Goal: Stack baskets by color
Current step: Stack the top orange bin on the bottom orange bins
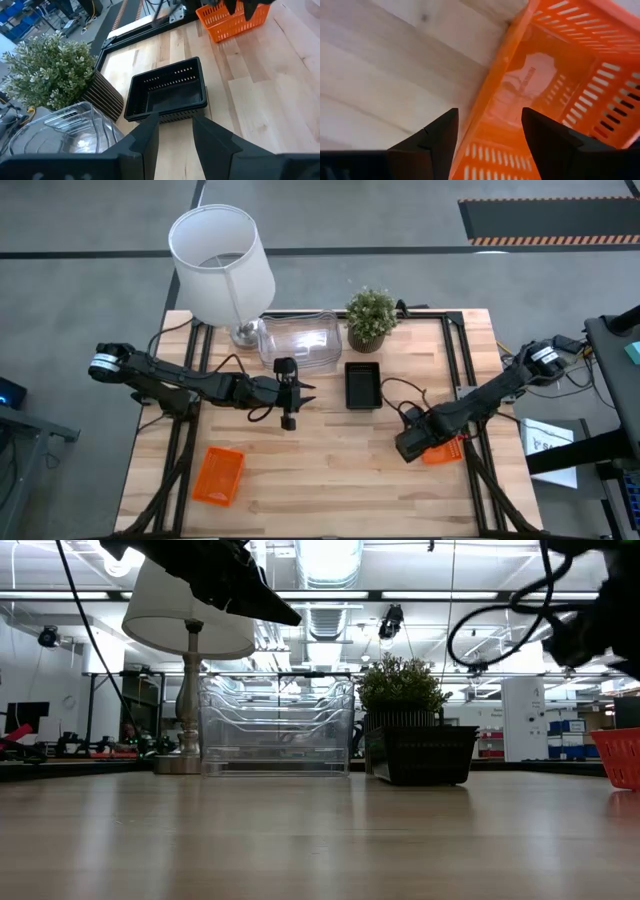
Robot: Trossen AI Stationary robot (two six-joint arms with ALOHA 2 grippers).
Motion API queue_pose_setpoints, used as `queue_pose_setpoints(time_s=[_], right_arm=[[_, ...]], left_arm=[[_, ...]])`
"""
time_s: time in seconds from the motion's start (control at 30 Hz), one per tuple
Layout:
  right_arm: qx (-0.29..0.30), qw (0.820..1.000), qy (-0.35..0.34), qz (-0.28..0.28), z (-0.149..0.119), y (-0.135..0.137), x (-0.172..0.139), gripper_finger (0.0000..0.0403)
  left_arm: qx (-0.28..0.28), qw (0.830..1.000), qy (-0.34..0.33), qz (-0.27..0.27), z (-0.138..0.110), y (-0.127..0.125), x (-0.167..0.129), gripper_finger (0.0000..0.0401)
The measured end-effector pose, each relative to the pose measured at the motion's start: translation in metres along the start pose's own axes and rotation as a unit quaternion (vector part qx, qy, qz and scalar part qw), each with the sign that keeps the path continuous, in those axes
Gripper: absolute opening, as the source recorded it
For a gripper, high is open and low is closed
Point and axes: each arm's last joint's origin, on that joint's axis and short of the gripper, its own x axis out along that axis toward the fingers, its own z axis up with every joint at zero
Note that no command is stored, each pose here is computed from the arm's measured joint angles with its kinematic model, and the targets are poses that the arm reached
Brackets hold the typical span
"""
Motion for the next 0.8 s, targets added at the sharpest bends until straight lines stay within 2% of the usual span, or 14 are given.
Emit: queue_pose_setpoints(time_s=[0.2,0.3,0.43,0.5,0.57,0.67,0.8], right_arm=[[-0.015,0.999,-0.003,-0.04,0.003,0.007,0.017,0.0167],[-0.016,0.999,-0.004,-0.049,0.004,0.01,0.023,0.0119],[-0.04,0.998,0.005,-0.041,0.004,0.014,0.027,0.0033],[-0.056,0.998,0.02,-0.031,0.003,0.014,0.025,0.0018],[-0.078,0.996,0.037,-0.015,0.001,0.012,0.019,0.0013],[-0.151,0.987,0.04,0.03,-0.002,0.011,0.005,0.0009],[-0.249,0.96,0.009,0.128,-0.004,0.018,-0.018,0.0009]], left_arm=[[0.0,1.0,0.0,0.0,0.0,0.0,0.0,0.0102],[0.0,1.0,-0.001,0.0,0.0,0.0,0.0,0.0102],[-0.002,1.0,-0.006,0.001,0.001,0.0,0.0,0.0102],[-0.007,1.0,-0.017,0.003,0.003,0.001,0.0,0.0102],[-0.01,1.0,-0.026,0.003,0.005,0.001,0.0,0.0102],[-0.011,1.0,-0.029,0.0,0.006,0.001,0.0,0.0102],[-0.029,0.998,-0.047,-0.015,0.009,0.0,-0.001,0.0102]])
